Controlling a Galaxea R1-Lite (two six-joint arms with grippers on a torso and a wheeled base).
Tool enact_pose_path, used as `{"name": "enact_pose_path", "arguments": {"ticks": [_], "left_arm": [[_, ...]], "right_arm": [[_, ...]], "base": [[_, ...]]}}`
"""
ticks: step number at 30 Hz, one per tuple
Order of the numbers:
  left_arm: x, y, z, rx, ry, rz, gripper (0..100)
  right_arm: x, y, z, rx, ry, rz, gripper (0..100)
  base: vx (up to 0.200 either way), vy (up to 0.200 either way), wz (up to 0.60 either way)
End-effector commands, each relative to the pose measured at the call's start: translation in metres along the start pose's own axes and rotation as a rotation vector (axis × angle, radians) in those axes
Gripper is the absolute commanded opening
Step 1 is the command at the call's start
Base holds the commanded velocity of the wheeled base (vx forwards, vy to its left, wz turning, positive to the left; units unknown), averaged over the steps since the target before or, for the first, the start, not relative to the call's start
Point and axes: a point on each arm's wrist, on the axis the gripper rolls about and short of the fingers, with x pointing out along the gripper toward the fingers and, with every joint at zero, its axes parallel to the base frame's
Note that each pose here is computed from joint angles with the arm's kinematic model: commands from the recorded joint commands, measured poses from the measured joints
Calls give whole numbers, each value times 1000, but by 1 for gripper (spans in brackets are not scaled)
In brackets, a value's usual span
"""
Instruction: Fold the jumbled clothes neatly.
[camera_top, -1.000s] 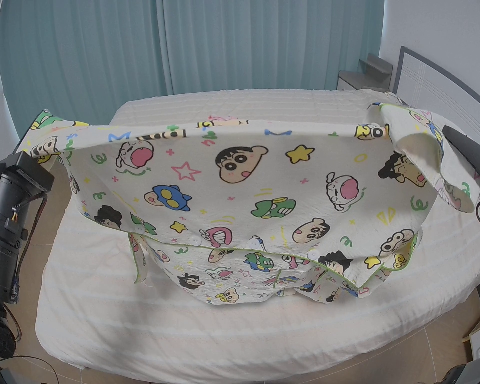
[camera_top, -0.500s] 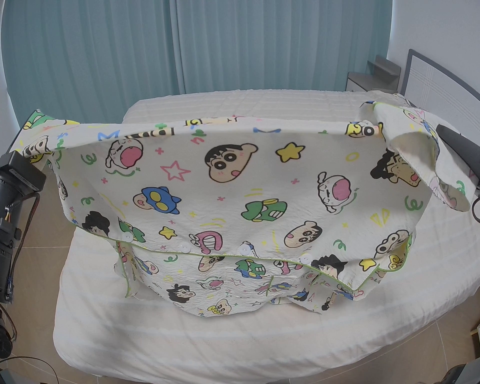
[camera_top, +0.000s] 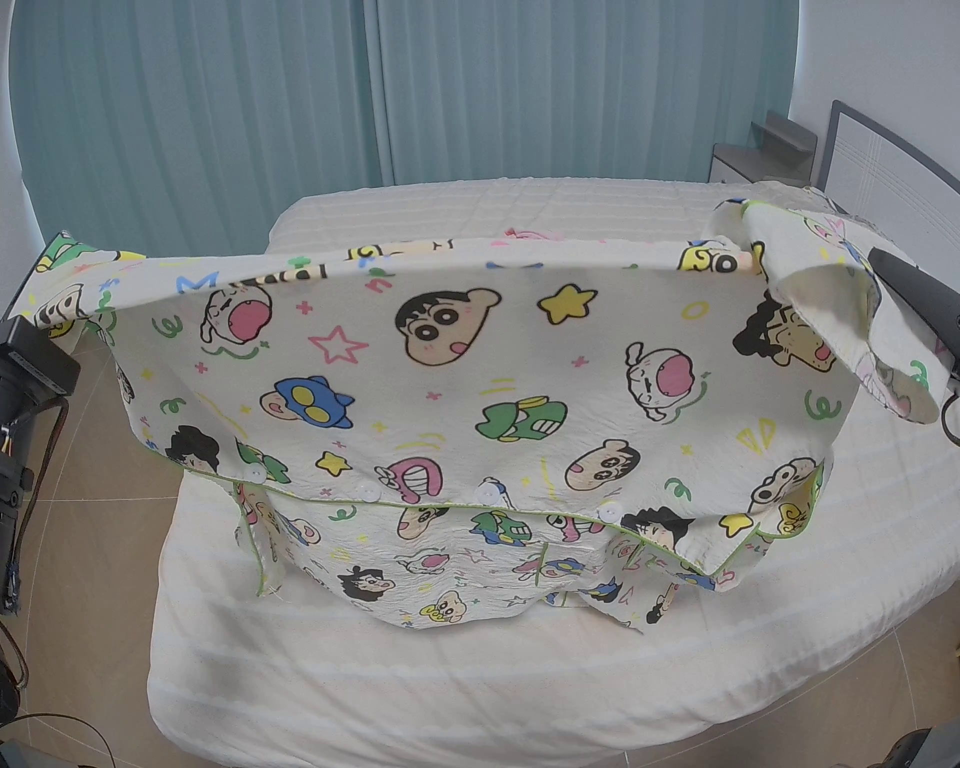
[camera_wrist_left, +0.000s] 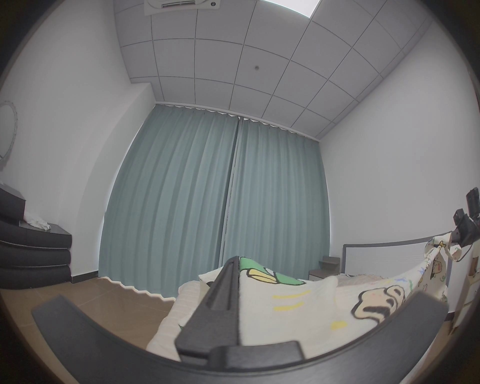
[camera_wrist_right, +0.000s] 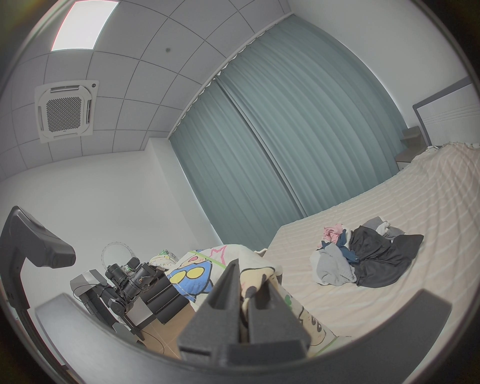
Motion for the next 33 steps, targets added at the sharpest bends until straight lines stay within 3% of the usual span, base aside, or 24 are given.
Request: {"name": "enact_pose_path", "arguments": {"ticks": [1,12,33], "left_arm": [[-3,4,2,9,3,10,0],[-12,8,12,7,-1,14,0],[-23,13,16,12,7,13,0]], "right_arm": [[0,0,0,0,0,0,0],[-1,1,0,0,-2,8,0],[-18,12,9,-5,-50,59,0]], "base": [[0,0,0],[0,0,0],[-200,0,0]]}}
